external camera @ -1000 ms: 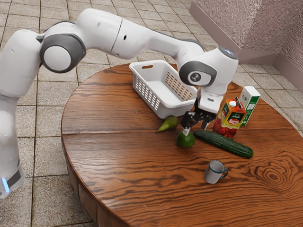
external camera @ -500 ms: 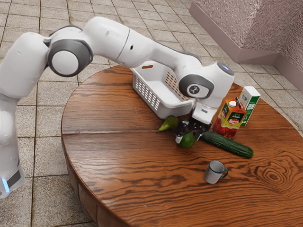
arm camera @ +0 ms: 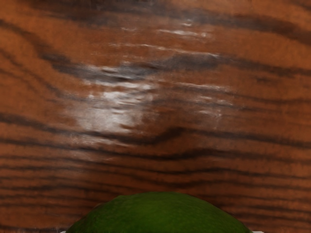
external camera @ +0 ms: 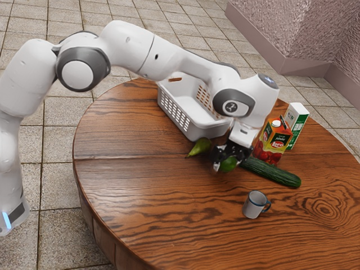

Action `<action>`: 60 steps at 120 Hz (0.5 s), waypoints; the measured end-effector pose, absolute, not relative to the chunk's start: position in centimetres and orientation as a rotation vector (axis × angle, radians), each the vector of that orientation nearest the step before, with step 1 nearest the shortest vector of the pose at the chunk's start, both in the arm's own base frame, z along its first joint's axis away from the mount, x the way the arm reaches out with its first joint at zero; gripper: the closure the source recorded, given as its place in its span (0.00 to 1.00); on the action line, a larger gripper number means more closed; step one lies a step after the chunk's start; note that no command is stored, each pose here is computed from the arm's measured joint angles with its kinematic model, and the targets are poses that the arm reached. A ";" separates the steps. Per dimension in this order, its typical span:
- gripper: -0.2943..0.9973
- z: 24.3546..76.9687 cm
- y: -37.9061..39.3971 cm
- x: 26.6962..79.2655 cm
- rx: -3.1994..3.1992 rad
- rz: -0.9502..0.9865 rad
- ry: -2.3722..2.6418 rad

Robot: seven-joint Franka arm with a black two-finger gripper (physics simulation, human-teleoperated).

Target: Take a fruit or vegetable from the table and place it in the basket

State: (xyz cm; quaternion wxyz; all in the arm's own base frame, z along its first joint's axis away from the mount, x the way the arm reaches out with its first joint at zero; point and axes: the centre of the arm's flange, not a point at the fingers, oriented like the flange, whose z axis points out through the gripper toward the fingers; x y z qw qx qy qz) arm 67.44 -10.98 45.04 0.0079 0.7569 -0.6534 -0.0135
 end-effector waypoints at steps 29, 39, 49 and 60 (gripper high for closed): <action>0.47 61.8 -11.2 64.2 2.469 0.184 -2.097; 0.47 63.4 -4.8 62.8 2.609 0.110 -1.972; 0.47 63.5 1.2 62.0 2.699 0.050 -1.837; 0.47 63.3 5.5 61.2 2.745 0.005 -1.739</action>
